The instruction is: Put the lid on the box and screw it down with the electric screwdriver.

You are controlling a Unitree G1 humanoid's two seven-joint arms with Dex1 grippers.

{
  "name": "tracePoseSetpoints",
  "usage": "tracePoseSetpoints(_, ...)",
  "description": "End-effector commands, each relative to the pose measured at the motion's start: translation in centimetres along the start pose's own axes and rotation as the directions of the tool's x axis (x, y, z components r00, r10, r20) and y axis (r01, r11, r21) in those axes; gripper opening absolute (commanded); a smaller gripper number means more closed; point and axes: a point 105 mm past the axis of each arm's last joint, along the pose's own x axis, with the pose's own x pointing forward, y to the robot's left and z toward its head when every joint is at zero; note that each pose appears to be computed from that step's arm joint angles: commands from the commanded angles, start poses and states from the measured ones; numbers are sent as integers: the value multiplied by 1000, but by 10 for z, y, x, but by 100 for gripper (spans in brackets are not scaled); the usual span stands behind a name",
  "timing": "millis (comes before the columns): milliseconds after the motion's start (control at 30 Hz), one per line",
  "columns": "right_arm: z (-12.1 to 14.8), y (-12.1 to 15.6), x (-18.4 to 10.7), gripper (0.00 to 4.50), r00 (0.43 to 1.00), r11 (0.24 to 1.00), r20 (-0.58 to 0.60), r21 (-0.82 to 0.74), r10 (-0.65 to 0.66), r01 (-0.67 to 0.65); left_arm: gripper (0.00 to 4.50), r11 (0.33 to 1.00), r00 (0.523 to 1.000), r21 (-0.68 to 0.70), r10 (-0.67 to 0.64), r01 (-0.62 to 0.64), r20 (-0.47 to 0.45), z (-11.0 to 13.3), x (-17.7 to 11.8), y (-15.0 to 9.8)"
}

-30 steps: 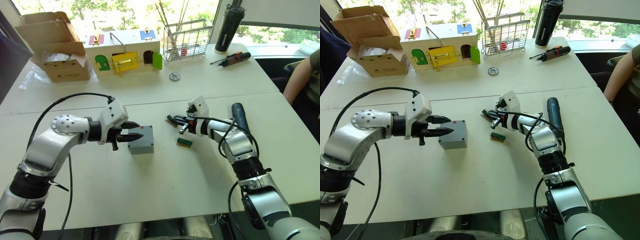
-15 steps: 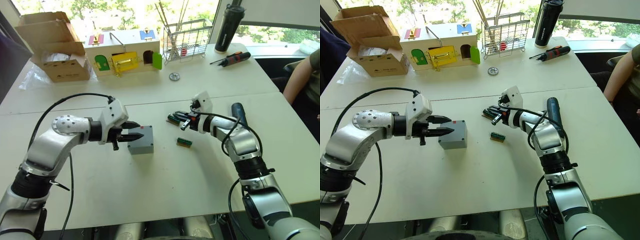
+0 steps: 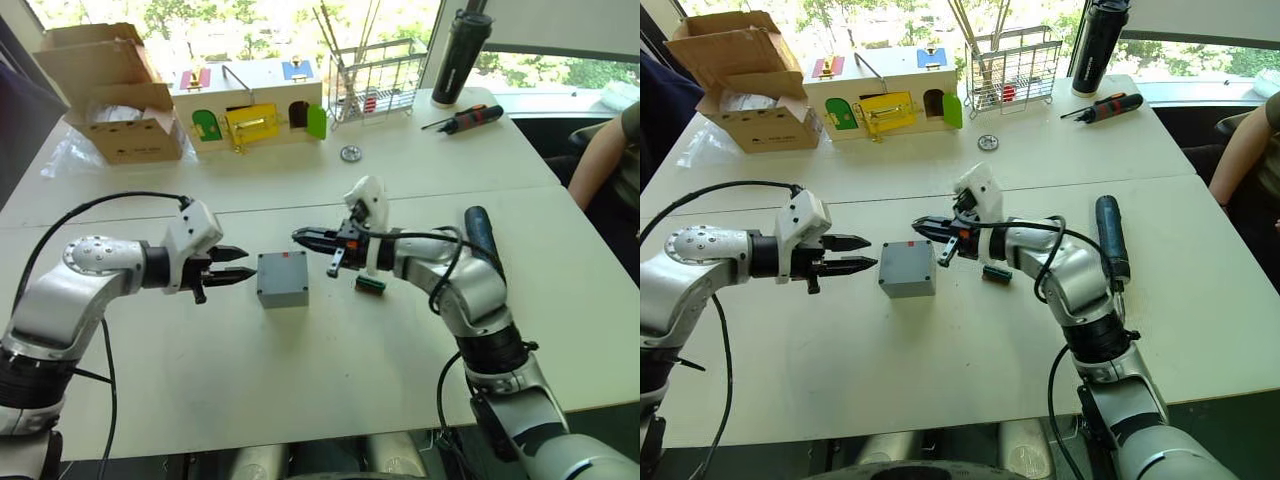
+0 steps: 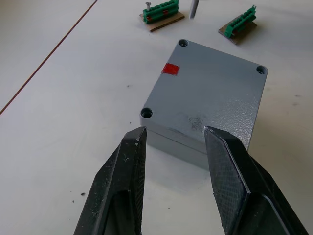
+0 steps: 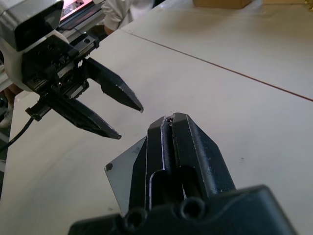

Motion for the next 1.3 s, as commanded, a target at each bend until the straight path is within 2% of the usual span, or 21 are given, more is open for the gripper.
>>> tracePoseSetpoints(33,5,0,2,4,1000,999,13,-54,3,-2,187,999,1000,34,8,-9,23,9,-3,-3)
tracePoseSetpoints(433,-11,-8,-6,4,999,998,-39,-61,-24,21,187,1000,999,23,-14,14,36,10,2,-10)
tracePoseSetpoints(1200,-24,-10,0,4,997,999,-69,-39,-19,17,187,999,998,36,-23,21,51,16,7,-10)
tracePoseSetpoints(1300,-23,-7,2,83,998,999,-68,-52,-1,-2,187,999,998,39,-26,24,54,17,8,-10)
